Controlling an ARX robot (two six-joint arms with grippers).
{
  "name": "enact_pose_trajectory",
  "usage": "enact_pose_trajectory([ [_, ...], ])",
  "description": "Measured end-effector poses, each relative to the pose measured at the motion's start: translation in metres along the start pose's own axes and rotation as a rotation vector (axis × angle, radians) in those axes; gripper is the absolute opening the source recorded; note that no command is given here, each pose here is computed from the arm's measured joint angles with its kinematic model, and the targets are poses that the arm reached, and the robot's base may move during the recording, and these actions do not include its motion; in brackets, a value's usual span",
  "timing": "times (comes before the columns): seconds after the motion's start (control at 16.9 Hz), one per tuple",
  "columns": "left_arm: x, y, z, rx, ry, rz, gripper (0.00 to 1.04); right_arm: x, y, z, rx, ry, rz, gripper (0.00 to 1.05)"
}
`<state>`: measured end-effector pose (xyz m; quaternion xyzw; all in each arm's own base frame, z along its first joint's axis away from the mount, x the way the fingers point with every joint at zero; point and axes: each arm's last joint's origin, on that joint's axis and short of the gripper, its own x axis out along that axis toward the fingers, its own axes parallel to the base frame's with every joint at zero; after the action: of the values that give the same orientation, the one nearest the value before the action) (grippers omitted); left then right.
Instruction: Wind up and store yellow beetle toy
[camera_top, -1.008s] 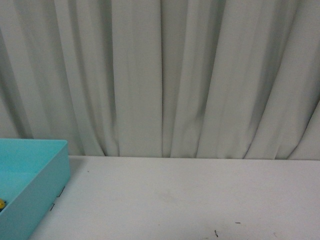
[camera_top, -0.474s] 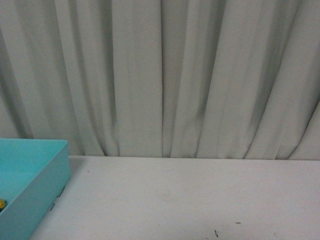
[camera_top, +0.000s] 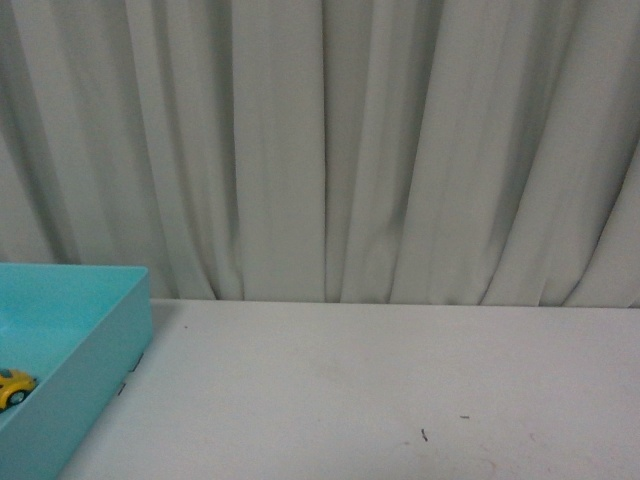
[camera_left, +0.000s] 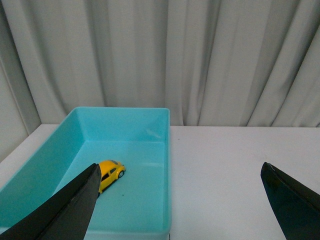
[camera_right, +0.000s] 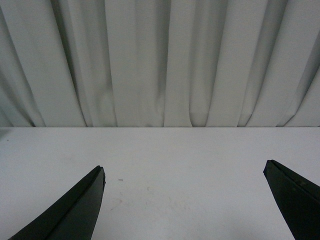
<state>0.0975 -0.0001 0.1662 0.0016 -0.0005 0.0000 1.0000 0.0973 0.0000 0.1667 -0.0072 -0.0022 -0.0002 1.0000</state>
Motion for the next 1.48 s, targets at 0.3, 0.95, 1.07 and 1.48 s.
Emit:
enact_pose_trajectory([
  [0.3, 0.0000, 0.0000, 0.0001, 0.000, -0.001, -0.001, 0.98, 0.0000, 0.0000, 0.0003, 0.000, -0.003, 0.000, 0.98],
  [0.95, 0.0000, 0.0000, 0.0001, 0.000, -0.001, 0.000, 0.98, -0.0001, 0.0000, -0.0001, 0.000, 0.000, 0.000, 0.98],
  [1.07, 0.0000, 0.0000, 0.0001, 0.000, -0.001, 0.000, 0.98, -0.0001, 0.0000, 0.0000, 0.000, 0.000, 0.000, 0.98],
  [1.48, 0.0000, 0.0000, 0.0002, 0.000, -0.002, 0.000, 0.98, 0.0000, 0.0000, 0.0001, 0.000, -0.001, 0.000, 0.98],
])
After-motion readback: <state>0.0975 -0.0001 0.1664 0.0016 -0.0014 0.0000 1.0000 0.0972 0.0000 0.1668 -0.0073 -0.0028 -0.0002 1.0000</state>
